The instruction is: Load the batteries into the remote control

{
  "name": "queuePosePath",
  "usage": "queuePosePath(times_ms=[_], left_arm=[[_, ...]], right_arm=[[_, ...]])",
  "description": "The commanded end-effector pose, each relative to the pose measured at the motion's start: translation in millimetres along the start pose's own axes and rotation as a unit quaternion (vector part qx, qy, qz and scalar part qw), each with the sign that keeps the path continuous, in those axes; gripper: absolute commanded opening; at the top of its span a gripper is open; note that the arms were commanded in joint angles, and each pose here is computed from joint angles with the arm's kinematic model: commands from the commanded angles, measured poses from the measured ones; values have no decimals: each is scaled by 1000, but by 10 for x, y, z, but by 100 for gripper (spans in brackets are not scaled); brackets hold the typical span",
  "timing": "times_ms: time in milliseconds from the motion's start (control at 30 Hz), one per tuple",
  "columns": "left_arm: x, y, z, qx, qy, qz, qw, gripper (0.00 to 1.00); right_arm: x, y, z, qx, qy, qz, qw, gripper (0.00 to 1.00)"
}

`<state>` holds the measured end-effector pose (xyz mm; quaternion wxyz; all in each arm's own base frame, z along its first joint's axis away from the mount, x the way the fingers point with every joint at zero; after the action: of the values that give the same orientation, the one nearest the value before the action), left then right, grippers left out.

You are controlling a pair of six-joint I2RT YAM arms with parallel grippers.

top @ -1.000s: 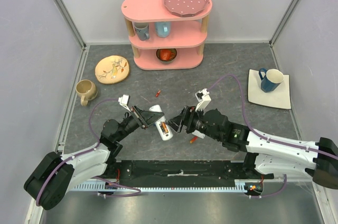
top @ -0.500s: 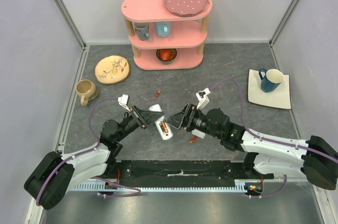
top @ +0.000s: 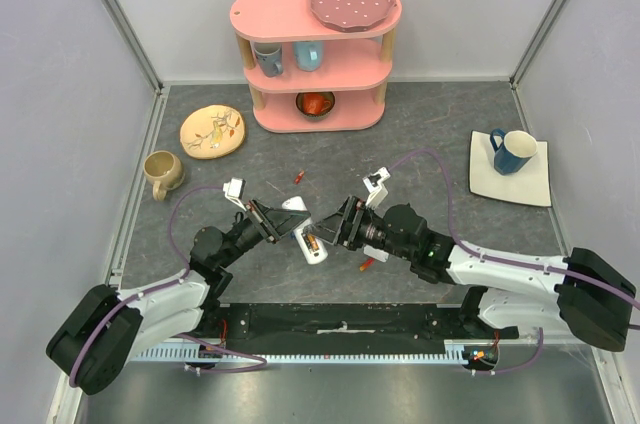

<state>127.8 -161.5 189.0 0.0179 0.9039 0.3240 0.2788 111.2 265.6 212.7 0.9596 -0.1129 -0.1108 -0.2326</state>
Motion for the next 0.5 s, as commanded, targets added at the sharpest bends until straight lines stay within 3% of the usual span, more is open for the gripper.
queuePosePath(times_ms=[0,467], left_arm=[[35,9,-72,-31,26,-14,999,2],[49,18,-95,-36,26,-17,999,2]], right_arm=[[37,27,72,28,19,-8,999,85],[16,51,-80,4,39,-9,999,82]])
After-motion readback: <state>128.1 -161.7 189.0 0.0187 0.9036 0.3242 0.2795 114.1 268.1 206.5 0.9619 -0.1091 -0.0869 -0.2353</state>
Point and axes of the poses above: each gripper's point midway between its finger pads, its own y axis out along the fingers, its own z axis along the line the jaws close on, x = y × z, the point moved 10 cm from there along -y, back along the fingers, and after that the axes turned 9 degrees about y, right-handed, at the moved point
